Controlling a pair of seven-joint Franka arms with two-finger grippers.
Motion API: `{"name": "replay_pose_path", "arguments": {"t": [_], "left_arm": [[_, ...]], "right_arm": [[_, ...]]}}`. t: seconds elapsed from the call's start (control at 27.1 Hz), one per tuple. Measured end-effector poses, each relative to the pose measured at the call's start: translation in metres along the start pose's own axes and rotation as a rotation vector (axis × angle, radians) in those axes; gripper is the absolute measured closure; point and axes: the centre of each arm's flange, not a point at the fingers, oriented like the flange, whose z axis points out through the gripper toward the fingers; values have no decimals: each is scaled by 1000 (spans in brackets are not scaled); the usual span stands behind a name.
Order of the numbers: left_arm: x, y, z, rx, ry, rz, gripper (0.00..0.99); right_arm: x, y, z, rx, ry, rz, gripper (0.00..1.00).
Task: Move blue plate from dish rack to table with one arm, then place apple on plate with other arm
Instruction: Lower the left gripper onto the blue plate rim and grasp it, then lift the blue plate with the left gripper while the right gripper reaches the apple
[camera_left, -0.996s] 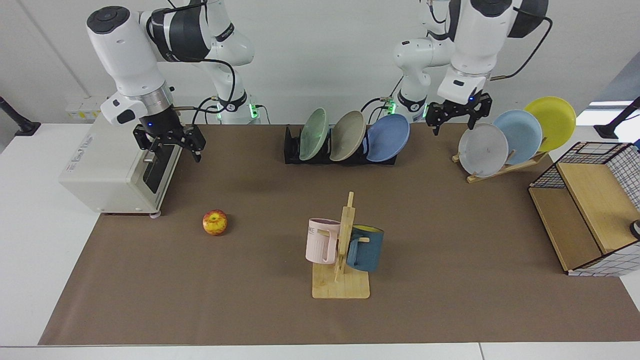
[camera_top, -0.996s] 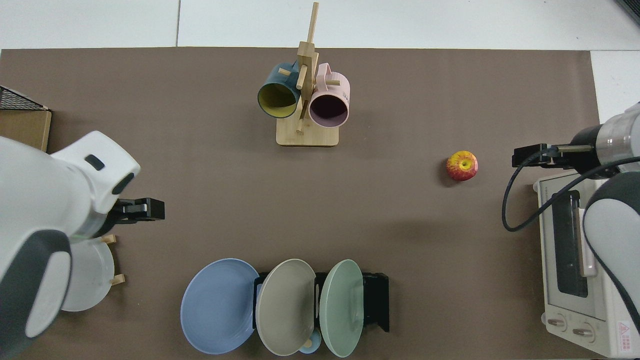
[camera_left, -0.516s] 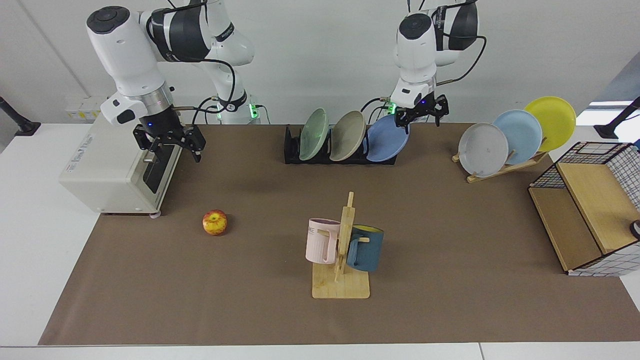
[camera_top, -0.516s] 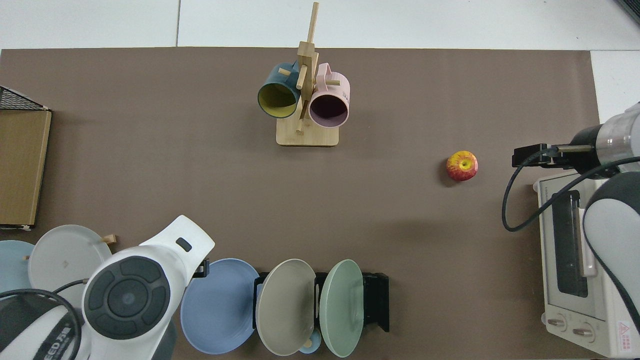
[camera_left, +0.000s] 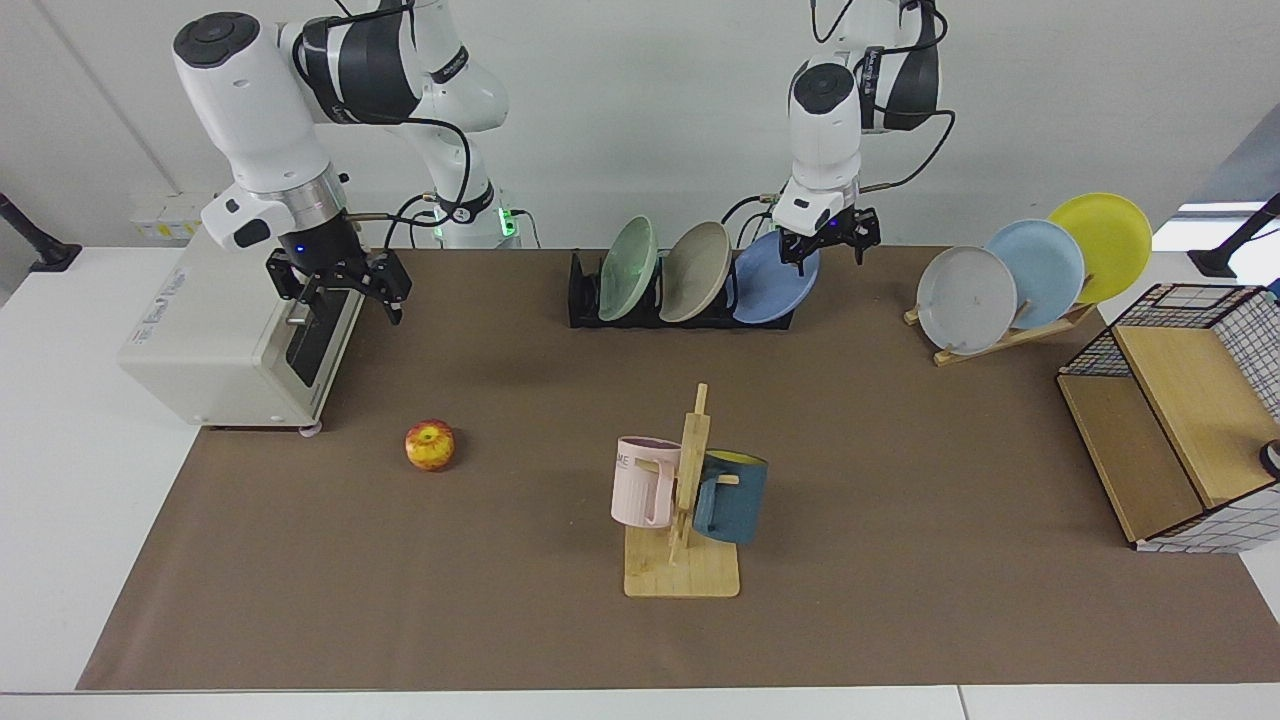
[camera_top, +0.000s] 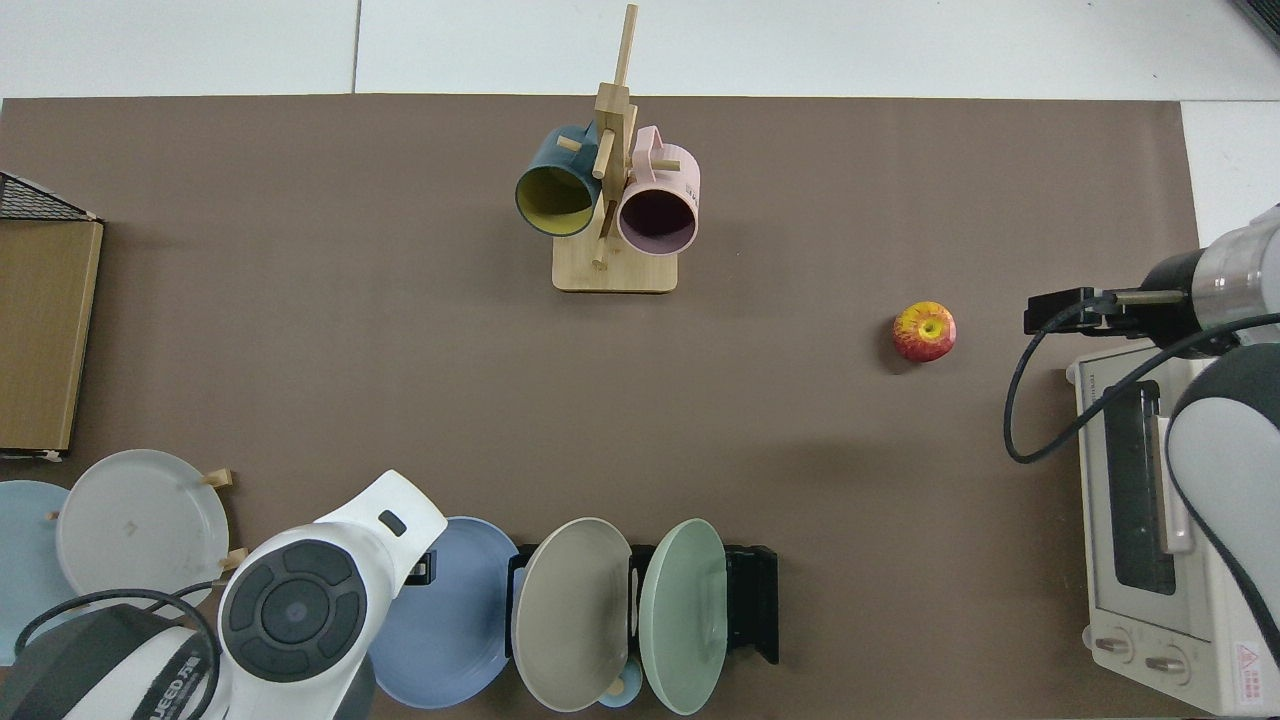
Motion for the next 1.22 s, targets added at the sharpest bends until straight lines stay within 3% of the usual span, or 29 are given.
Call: {"name": "replay_pose_path", "arguments": {"t": [0.37, 0.48, 0.52, 0.55, 0.59, 0.66, 0.7, 0.81, 0.85, 1.22], "left_arm": [[-13, 15, 24, -2, -23, 45, 13], [-13, 15, 26, -3, -24, 47, 128], [-13, 15, 26, -3, -24, 48, 251], [-13, 15, 26, -4, -25, 49, 282], [-12, 15, 27, -4, -26, 50, 401], [-12, 16, 28, -5, -27, 51, 480], [-12, 16, 28, -6, -27, 51, 586], [-11, 16, 27, -8, -25, 52, 727], [-10, 16, 26, -9, -23, 54, 833], [-2, 15, -12, 2, 14, 91, 907]], "right_arm": [[0, 0, 0, 0, 0, 0, 0], [0, 0, 0, 0, 0, 0, 0], [0, 0, 0, 0, -2, 0, 0], [-1, 0, 1, 0, -7, 0, 0], [-1, 0, 1, -1, -12, -1, 0], [-2, -1, 1, 0, -14, -2, 0], [-2, -2, 1, 0, -14, -3, 0], [-2, -2, 1, 0, -14, -3, 0], [-2, -2, 1, 0, -14, -3, 0], [4, -2, -1, -10, -22, -14, 0]]}}
